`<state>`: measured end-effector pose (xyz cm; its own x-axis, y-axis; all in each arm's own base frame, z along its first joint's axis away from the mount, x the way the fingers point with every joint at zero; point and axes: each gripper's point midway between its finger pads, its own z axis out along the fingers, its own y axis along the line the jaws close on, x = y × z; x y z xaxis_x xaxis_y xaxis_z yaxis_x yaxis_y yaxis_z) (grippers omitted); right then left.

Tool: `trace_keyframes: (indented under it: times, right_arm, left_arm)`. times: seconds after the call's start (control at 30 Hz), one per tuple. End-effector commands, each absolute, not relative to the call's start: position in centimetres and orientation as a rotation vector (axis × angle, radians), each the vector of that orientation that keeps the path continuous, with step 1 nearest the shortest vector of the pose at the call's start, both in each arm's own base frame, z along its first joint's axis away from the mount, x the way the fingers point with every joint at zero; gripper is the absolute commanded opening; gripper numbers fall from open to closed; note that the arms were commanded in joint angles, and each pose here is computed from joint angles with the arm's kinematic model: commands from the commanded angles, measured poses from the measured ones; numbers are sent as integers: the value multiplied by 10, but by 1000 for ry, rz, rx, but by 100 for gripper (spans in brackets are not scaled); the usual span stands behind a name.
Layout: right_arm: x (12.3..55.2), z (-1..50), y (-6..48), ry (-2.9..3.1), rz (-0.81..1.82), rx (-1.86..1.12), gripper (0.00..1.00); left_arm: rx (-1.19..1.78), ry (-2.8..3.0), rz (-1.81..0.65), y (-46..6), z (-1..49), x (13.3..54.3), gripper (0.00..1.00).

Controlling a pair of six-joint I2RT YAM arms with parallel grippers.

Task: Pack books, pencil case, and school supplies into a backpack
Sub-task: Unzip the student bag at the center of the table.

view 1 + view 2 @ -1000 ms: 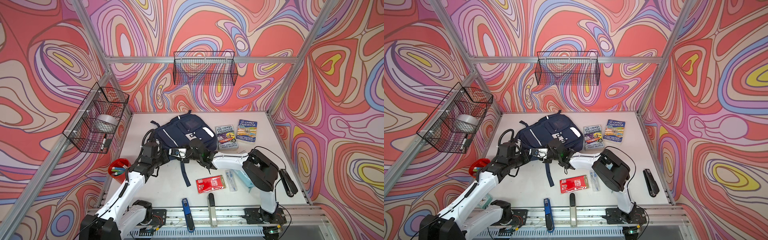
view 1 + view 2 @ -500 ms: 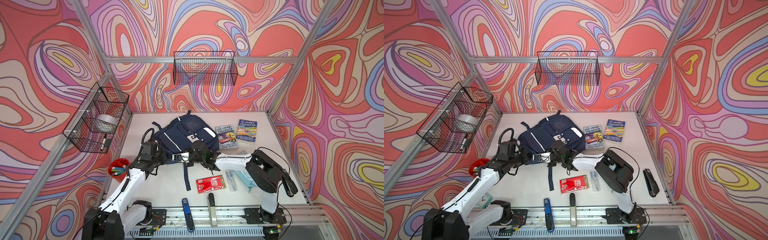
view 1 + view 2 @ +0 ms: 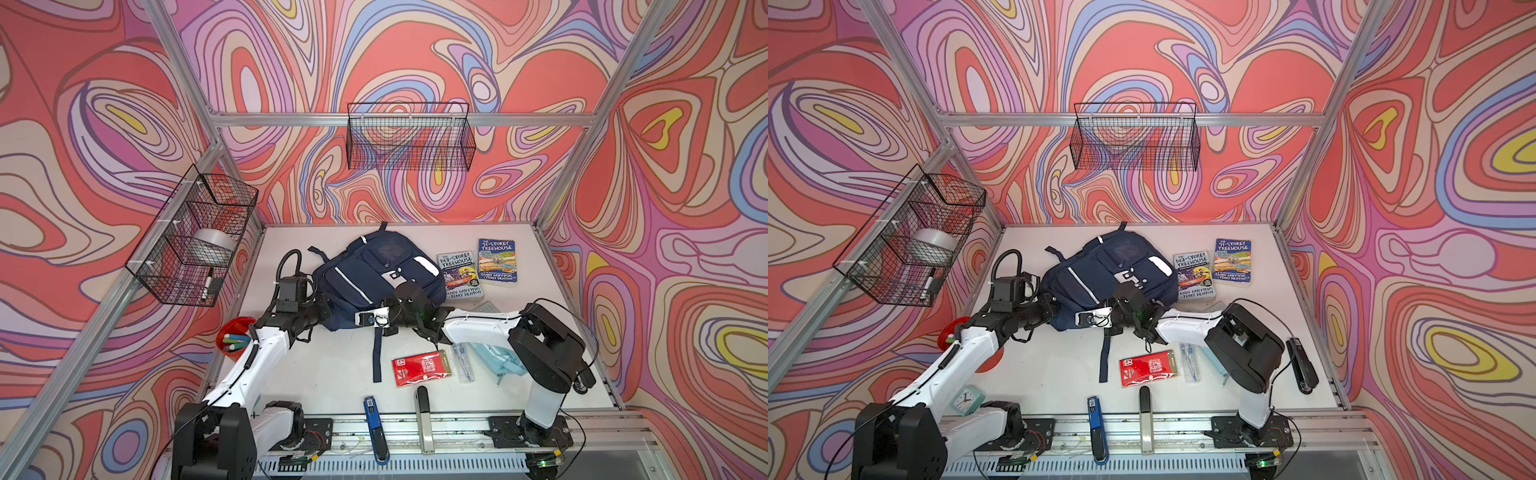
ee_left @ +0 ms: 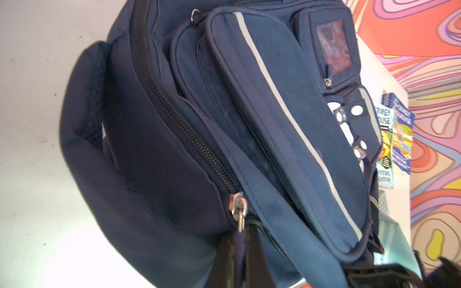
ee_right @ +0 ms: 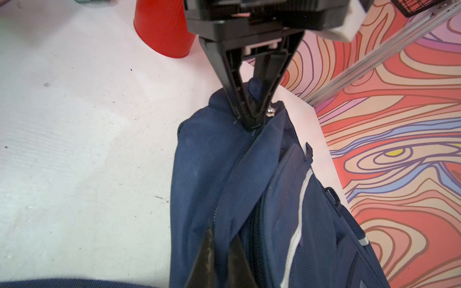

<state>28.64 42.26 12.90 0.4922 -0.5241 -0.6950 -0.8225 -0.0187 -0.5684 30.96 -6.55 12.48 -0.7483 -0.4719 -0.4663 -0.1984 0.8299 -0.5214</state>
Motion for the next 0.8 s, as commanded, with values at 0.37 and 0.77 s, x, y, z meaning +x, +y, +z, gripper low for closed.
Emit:
trace_keyframes:
  times: [0.37, 0.77]
  right_arm:
    - [353, 129, 368, 1296, 337, -1622, 21]
    - [410, 142, 373, 1352, 230, -1431, 50]
  left_arm:
    - [-468, 2236, -481, -67, 160, 270, 0]
    - [-398, 2283, -647, -123, 145, 254, 0]
